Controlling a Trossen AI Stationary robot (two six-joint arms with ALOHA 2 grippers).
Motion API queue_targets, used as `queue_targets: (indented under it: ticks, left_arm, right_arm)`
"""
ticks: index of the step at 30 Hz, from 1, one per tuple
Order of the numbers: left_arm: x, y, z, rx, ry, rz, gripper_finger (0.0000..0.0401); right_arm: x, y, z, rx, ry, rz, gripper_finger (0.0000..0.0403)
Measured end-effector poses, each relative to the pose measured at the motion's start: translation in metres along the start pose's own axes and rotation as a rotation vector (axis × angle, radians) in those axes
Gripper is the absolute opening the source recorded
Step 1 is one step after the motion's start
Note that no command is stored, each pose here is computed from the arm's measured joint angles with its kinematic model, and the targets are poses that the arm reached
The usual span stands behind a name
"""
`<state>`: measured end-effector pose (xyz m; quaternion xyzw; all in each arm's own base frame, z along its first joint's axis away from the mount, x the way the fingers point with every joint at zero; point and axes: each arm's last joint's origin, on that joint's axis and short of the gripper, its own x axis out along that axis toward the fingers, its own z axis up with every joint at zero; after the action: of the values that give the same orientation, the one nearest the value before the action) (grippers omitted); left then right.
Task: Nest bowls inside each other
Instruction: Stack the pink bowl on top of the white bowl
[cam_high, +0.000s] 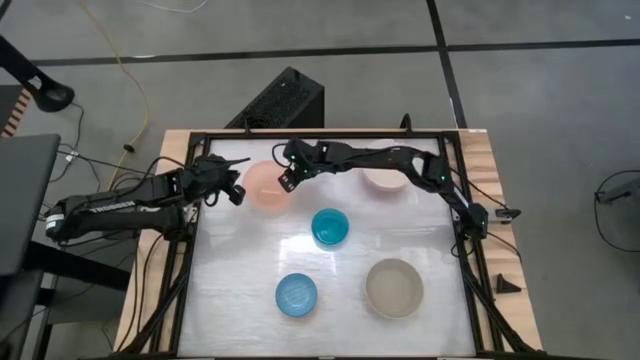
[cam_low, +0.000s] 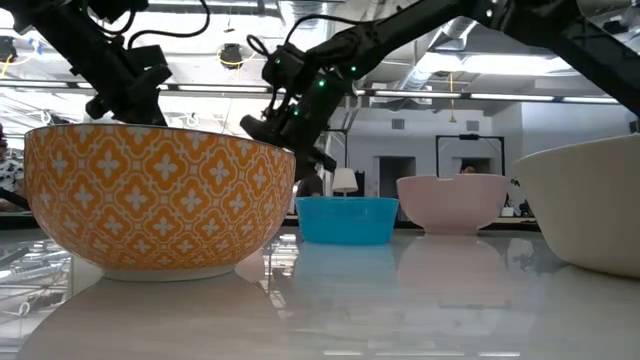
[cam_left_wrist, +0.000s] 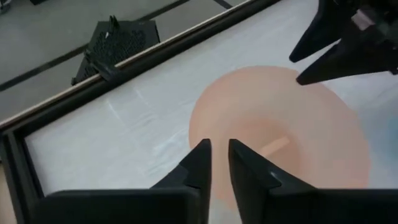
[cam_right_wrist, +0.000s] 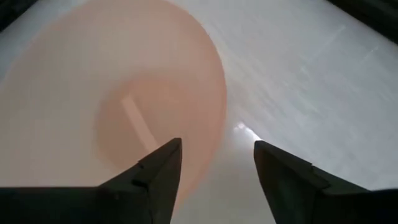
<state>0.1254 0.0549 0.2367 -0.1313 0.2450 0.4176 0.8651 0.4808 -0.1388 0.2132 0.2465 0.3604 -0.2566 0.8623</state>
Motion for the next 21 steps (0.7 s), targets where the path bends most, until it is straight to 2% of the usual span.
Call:
queue_targets:
  ticks: [6, 12, 16, 21]
  left_arm:
    - [0.0, 0.001, -0.004, -0.013, 0.044, -0.008, 0.0091]
    - [0.0, 0.0, -0.006, -0.034, 0.079, -0.046, 0.0105]
    - [0.0, 0.0, -0.006, -0.03, 0.08, -0.047, 0.0106]
    - [0.0, 0.001, -0.008, -0.015, 0.101, -0.039, 0.0106]
  right_arm:
    - [0.004, -0.001, -0.004, 0.0, -0.004, 0.003, 0.0223]
    - [0.004, -0.001, -0.003, 0.002, -0.017, 0.004, 0.0202]
    - [0.008, -0.003, -0.006, 0.003, 0.003, -0.007, 0.0166]
    - [0.033, -0.004, -0.021, 0.028, 0.096, 0.067, 0.0105]
